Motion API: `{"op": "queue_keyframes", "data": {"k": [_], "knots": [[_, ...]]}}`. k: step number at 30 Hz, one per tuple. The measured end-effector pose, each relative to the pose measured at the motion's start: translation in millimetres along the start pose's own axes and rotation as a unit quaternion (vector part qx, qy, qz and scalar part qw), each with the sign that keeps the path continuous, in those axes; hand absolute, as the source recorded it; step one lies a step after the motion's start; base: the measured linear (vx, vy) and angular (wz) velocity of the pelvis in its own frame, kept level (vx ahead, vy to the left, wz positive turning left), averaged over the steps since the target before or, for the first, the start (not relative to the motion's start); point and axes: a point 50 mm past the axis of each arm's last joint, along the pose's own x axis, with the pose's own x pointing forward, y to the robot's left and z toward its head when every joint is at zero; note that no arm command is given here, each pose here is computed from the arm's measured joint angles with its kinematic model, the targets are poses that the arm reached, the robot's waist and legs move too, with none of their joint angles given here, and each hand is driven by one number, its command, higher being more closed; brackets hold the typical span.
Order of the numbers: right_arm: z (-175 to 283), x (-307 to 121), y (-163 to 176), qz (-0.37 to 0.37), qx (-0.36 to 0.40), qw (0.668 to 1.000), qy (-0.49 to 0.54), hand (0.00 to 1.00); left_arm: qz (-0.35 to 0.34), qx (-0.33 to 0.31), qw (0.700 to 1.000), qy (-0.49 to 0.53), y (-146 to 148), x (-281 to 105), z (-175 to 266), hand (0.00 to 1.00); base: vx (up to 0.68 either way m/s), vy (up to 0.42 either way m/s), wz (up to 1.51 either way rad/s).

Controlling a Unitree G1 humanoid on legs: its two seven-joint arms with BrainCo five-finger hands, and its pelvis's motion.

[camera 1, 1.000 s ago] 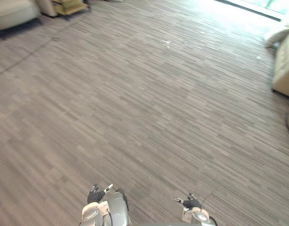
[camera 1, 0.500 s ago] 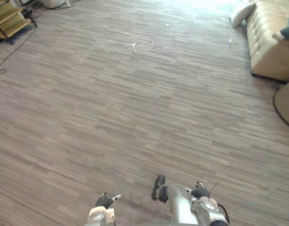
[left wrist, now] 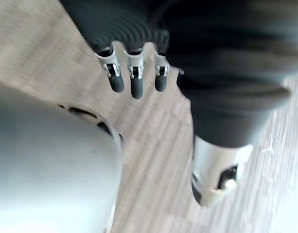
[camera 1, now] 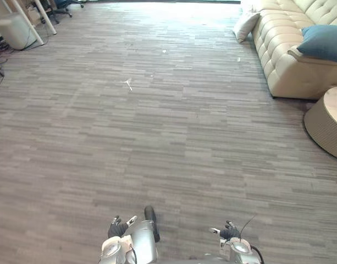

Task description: Pick up cushions and gather them together orderly.

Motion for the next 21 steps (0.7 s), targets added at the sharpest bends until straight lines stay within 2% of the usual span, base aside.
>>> {"op": "queue_keyframes", "data": {"k": [4,10,15,18,21], "knots": [[3,0,9,0.014,-0.001,1.000,-0.005,0.00,0.008,0.042,0.999,0.018,10,3,-2,0.00,0.73,0.326,-0.27],[21,3,-8,-0.004,-0.010,0.999,-0.046,0.00,0.003,0.063,0.996,0.056,7,0,-20,0.00,0.58,0.110,0.13],[20,4,-27,-0.027,-0.001,0.999,-0.043,0.00,-0.008,0.077,0.994,0.076,4,-6,-34,0.00,0.78,-0.073,0.63],[29,5,-37,-0.038,-0.008,0.998,-0.057,0.00,-0.027,0.052,0.995,0.079,-17,-10,-39,0.00,0.90,-0.192,0.24],[27,5,-39,-0.042,-0.009,0.998,-0.045,0.00,-0.026,0.032,0.997,0.061,-18,-8,-30,0.00,0.72,-0.075,-0.22]]}}
